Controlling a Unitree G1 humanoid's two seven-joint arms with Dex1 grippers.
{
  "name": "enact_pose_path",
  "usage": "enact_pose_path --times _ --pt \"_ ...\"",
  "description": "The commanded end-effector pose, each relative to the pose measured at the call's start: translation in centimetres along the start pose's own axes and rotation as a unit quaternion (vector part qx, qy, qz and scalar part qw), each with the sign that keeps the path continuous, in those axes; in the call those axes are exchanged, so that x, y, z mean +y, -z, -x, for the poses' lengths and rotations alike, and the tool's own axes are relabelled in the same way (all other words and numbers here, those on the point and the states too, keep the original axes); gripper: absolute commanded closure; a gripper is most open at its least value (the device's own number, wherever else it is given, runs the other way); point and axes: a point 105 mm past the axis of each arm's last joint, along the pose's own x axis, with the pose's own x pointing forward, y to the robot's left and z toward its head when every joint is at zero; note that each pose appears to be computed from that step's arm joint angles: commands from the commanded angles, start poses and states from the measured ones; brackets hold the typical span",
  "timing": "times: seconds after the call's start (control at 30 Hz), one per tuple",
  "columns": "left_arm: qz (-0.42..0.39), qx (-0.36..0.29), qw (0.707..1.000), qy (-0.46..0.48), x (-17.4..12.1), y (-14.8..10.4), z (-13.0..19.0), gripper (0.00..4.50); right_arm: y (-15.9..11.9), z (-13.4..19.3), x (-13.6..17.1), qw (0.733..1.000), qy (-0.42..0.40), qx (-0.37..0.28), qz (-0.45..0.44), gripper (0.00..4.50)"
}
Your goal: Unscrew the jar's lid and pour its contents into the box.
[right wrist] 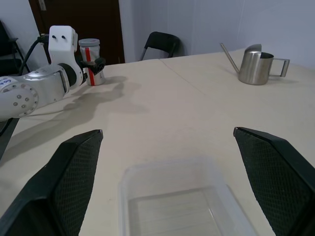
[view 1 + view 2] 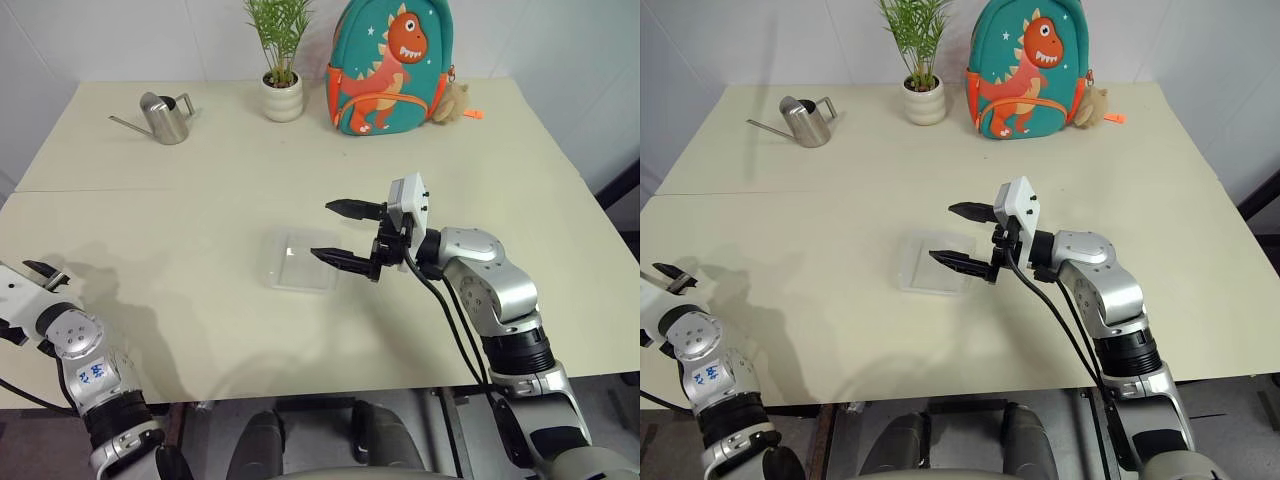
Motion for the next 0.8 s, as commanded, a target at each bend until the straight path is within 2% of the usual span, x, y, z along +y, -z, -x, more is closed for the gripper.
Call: enact_pose_path --times 0.03,0.33,0.43,0.63,0.73,0.8 --pt "-0.001 -0.030 1.000 -0.009 0.0 -1.4 -1.3 0.01 -1.3 0.0 0.4 1.000 -0.001 -0.024 0.015 0.00" --pt "-0.009 -0.033 0.999 -0.019 -0.1 -1.5 -2.5 0.01 -1.0 0.3 0.1 0.999 0.016 -0.029 0.013 0.00" --pt "-0.006 -0.036 0.999 -0.025 0.4 -1.6 -2.8 0.61 -0.9 0.5 0.0 0.999 0.022 -0.030 0.014 0.00" --pt "-0.001 -0.042 0.999 -0.027 0.5 -1.8 -3.0 2.38 -0.5 0.7 -0.1 0.999 0.030 -0.031 0.012 0.00" --pt "0.012 -0.036 0.999 -0.009 -0.1 -1.7 -2.9 2.50 -0.3 0.9 -0.2 0.999 0.036 -0.031 0.010 0.00" --pt "0.025 -0.050 0.997 0.059 -2.3 -2.7 -2.5 2.50 -0.2 1.1 -0.3 0.999 0.041 -0.030 0.011 0.00"
